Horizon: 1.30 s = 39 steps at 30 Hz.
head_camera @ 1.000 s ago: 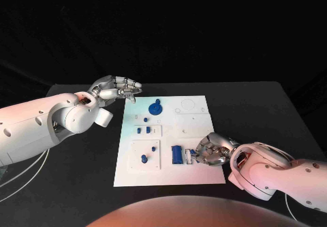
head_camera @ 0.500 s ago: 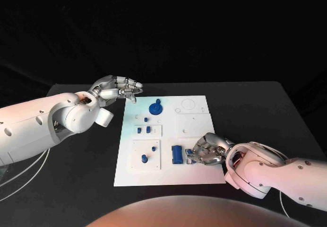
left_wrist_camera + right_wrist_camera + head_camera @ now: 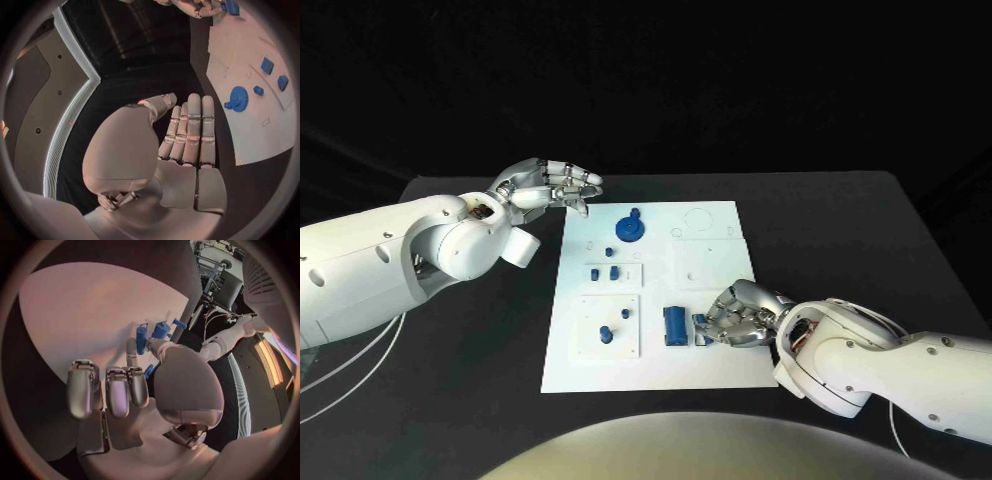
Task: Assemble the parts on the task board
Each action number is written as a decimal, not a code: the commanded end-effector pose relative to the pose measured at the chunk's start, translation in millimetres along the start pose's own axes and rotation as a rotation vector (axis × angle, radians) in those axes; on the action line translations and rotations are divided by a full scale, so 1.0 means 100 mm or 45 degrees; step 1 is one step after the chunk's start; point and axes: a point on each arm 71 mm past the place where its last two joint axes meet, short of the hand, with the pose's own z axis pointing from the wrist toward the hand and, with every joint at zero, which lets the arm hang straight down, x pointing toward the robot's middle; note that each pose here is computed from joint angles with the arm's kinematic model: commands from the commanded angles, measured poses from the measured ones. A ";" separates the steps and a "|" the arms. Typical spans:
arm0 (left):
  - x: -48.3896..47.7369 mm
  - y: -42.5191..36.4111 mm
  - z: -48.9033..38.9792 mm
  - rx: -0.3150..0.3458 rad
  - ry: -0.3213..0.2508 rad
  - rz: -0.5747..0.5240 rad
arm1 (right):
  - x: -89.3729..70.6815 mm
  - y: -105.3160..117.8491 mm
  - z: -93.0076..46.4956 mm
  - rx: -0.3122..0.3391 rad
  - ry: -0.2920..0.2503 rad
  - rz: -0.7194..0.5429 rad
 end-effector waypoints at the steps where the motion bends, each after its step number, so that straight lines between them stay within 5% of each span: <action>1: 0.027 -0.009 0.003 0.004 0.031 -0.003 | 0.03 0.00 0.00 0.002 0.029 -0.012; 30: 0.022 -0.007 -0.005 0.000 0.033 0.002 | 0.00 0.01 -0.02 -0.037 -0.009 -0.065; 36: 0.016 -0.007 -0.009 0.000 0.030 0.002 | -0.08 0.01 -0.06 -0.136 -0.094 -0.056; 39: 0.011 -0.007 -0.011 0.000 0.027 0.003 | -0.14 0.04 -0.10 -0.263 -0.152 -0.065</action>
